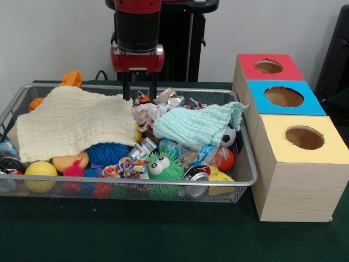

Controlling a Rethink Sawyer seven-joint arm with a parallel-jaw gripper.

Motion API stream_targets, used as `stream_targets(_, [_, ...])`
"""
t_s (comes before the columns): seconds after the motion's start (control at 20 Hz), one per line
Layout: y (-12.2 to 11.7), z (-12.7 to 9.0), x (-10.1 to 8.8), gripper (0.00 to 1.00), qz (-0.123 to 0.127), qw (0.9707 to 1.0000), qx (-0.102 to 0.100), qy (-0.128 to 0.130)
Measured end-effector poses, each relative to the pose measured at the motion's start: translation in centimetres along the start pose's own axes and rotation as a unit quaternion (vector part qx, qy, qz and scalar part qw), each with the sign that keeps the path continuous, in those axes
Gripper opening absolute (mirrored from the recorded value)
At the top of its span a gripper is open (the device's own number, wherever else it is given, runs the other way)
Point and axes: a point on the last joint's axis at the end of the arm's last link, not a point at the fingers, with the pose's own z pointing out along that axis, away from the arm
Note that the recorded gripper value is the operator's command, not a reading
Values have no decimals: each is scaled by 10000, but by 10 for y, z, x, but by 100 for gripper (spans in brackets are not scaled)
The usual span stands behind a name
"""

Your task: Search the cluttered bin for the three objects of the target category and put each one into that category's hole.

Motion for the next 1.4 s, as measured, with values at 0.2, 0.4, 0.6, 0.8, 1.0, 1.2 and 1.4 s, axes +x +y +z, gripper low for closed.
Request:
stream_targets(0.2, [0, -9, -1, 100, -16, 10000, 49, -55])
stream_targets(0.4, [5, -9, -2, 100, -67, 10000, 45, -55])
stream_targets(0.6, [15, -8, -3, 100, -153, 9999, 29, -43])
stream_targets(0.8, [21, -8, -4, 100, -215, 9998, 21, -38])
stream_targets(1.0, [24, -6, -3, 100, -254, 9997, 17, -53])
stream_targets(1.2, [26, 2, 0, 100, -313, 9995, 2, -95])
stream_targets(1.4, [29, 12, 4, 100, -391, 9991, -26, -135])
